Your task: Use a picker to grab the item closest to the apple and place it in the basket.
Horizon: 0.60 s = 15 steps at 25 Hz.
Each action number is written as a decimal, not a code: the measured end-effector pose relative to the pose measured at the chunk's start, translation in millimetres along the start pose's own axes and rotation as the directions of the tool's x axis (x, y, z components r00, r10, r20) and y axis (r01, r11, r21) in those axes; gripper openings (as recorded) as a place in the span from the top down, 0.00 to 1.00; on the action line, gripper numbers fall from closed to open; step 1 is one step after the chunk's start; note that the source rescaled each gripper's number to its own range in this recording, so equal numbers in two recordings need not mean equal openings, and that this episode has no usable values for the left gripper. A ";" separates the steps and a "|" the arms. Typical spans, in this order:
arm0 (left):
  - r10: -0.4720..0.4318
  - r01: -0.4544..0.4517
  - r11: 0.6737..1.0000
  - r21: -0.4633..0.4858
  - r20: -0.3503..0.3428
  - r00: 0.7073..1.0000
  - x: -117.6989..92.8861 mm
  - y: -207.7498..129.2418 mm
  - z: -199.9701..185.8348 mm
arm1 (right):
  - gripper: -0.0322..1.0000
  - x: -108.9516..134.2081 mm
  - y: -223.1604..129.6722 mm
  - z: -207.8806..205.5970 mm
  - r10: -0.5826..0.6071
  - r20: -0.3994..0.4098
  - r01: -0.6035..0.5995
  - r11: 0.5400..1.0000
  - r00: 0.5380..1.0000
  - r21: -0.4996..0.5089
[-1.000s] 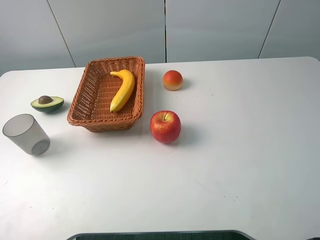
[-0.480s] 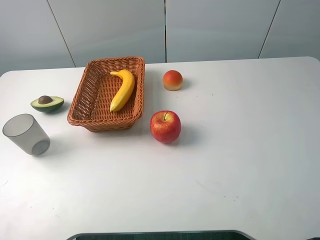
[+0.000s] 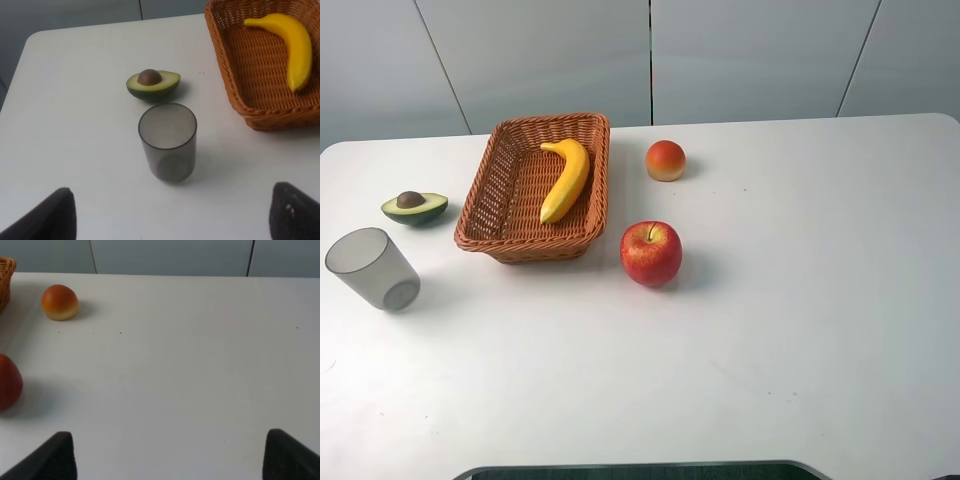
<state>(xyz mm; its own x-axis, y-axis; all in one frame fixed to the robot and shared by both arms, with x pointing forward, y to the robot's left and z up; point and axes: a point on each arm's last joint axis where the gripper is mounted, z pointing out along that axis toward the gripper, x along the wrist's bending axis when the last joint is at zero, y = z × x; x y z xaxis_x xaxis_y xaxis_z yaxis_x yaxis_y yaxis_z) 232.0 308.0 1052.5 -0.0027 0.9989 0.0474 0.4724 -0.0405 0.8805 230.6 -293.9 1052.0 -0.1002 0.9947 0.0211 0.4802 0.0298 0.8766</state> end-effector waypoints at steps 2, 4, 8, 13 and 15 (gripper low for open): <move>0.000 0.000 1.000 0.000 0.000 1.000 0.0 0.0 0.0 | 0.31 -0.7 0.0 0.0 0.011 0.007 -0.011 1.000 1.000 0.000; 0.000 0.000 1.000 0.000 0.000 1.000 0.0 0.0 0.0 | 0.31 -1.7 -0.1 0.0 0.015 0.019 -0.015 1.000 1.000 0.000; 0.000 0.000 1.000 0.000 0.000 1.000 0.0 0.0 0.0 | 0.31 -1.8 -0.1 0.0 0.024 0.020 -0.024 1.000 1.000 0.000; 0.002 -0.002 1.000 0.000 0.000 1.000 0.0 0.0 0.0 | 0.31 -1.8 -0.1 0.0 0.024 0.020 -0.024 1.000 1.000 0.000; 0.002 -0.002 1.000 0.000 0.000 1.000 0.0 0.0 0.0 | 0.31 -1.8 -0.1 0.0 0.024 0.020 -0.024 1.000 1.000 0.000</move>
<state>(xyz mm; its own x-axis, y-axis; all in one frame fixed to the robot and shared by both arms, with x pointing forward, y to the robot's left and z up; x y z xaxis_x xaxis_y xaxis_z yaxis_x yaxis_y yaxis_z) 232.0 308.0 1052.5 -0.0018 0.9988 0.0490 0.4724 -0.0424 0.8804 230.8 -295.8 1051.9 -0.0709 0.9970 0.0325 0.4826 0.0057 0.8758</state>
